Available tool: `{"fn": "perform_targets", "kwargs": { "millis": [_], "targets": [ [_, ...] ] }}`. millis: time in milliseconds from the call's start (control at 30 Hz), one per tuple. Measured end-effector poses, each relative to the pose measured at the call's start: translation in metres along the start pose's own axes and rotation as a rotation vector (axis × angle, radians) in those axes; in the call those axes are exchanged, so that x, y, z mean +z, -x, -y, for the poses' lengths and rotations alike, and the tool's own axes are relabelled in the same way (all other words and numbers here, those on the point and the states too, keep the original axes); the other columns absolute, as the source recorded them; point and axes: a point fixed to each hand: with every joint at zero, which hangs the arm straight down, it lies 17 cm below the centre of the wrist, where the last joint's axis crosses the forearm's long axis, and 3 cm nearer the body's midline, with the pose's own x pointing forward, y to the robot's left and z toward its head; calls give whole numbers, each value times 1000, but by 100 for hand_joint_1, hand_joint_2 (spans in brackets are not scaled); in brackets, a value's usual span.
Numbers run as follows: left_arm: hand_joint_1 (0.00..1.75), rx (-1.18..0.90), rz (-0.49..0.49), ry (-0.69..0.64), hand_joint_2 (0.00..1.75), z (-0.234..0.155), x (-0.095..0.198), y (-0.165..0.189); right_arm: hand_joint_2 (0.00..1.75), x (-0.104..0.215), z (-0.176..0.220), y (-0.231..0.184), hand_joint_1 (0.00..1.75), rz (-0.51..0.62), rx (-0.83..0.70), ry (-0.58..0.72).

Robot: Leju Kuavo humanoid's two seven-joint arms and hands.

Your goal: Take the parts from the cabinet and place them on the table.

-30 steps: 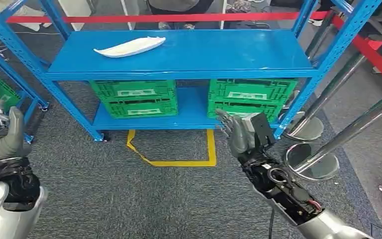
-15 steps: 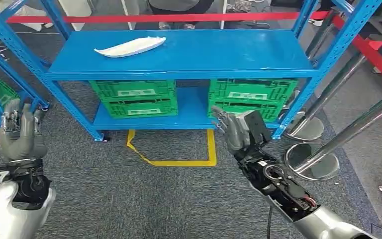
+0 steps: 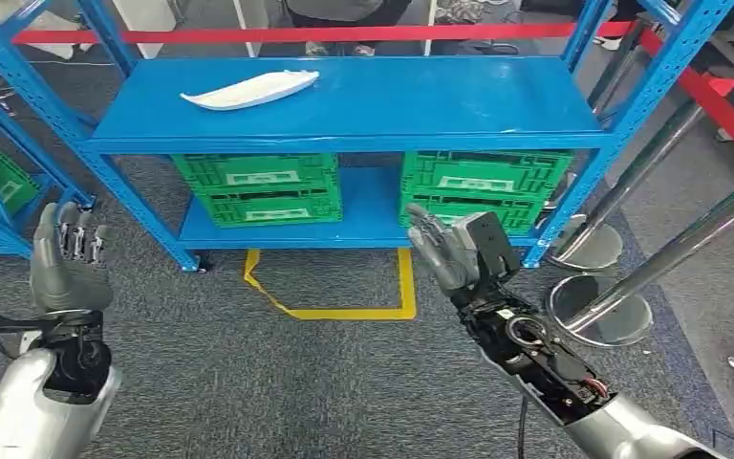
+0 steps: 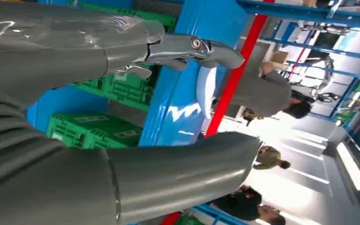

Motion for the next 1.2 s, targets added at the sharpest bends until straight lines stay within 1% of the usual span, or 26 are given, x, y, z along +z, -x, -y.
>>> {"fn": "perform_targets", "kwargs": {
  "millis": [300, 333, 667, 1200],
  "targets": [
    [0, -10, -30, 2, 0, 4, -2, 12, 175, -1, 1, 2, 0, 4, 3, 6],
    [0, -12, -32, 1, 0, 4, -2, 13, 0, -1, 1, 2, 0, 3, 1, 7],
    [0, -12, -64, -10, 0, 2, -1, 22, 0, -2, -1, 3, 0, 2, -9, 3],
    [0, -1, -73, -16, 0, 1, -4, 24, 0, -2, 3, 6, 0, -3, -12, 21]
  ]
}}
